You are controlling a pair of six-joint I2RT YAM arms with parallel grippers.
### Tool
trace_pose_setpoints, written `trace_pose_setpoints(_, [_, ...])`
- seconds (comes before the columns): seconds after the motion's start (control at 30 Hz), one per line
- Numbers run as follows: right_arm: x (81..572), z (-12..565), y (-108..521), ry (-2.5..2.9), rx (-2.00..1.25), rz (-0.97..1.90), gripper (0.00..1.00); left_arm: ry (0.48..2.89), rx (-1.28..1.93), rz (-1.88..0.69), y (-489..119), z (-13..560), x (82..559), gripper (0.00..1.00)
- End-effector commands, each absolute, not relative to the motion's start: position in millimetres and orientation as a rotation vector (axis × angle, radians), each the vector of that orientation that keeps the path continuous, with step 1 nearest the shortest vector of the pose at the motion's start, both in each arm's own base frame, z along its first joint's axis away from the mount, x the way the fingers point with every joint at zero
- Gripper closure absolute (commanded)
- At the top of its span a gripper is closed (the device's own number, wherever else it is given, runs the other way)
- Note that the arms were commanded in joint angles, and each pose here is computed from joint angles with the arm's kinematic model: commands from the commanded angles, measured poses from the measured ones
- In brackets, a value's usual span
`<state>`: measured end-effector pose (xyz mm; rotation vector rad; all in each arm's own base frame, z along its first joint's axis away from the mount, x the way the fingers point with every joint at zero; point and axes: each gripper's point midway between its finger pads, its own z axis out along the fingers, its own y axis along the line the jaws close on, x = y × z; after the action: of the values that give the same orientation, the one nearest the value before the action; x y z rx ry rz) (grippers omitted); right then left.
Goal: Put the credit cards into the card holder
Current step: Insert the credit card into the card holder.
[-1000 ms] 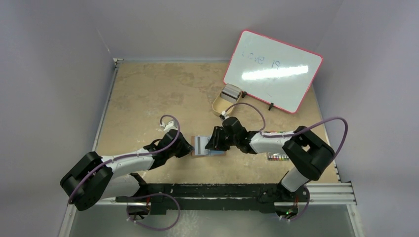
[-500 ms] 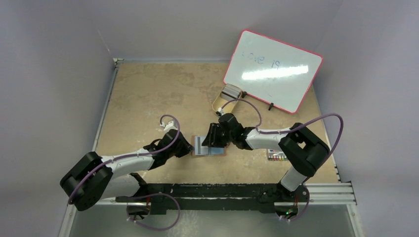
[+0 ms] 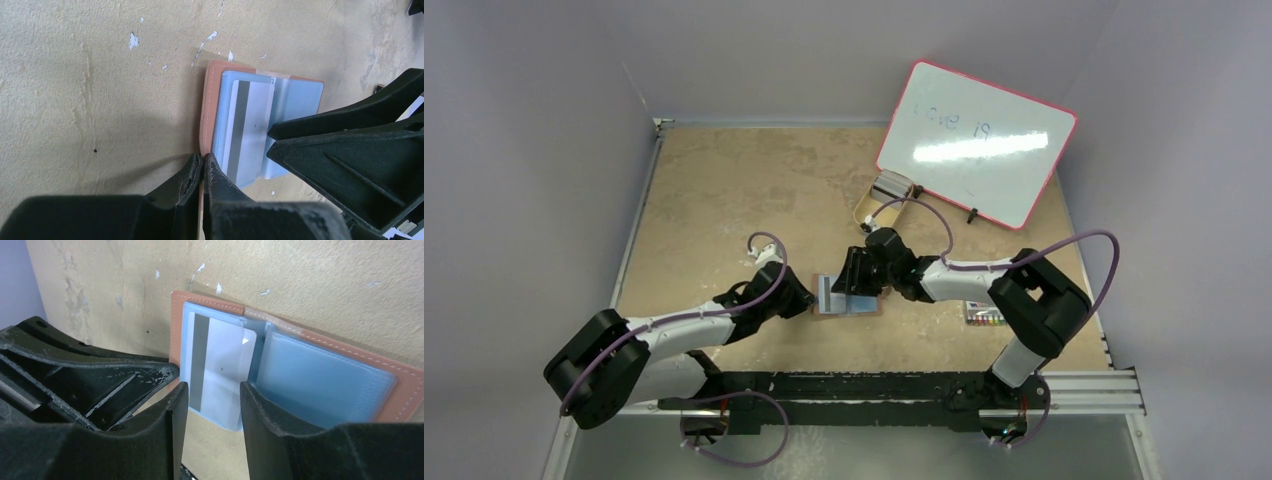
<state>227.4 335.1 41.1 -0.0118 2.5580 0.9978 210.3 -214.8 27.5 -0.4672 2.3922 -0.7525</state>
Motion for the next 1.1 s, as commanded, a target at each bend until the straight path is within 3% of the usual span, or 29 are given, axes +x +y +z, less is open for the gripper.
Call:
trace_pose_setpoints(0.0, [241.2,53.1,334.5,2.492,-0.007,0.944,0.54,2.35,-0.447,-0.802,-221.6,38.4,214.1,1.0])
trace_pose_setpoints(0.73, [240.6,52.7,355.2,2.497,-0.06,1.006,0.53,2.342,-0.441,-0.812,-223.0,42.0,215.3,1.0])
trace_pose_setpoints(1.07, [232.6,77.7,355.9,2.475,-0.158,1.036,0.53,2.34,-0.436,-0.803,-221.0,43.1,214.8,1.0])
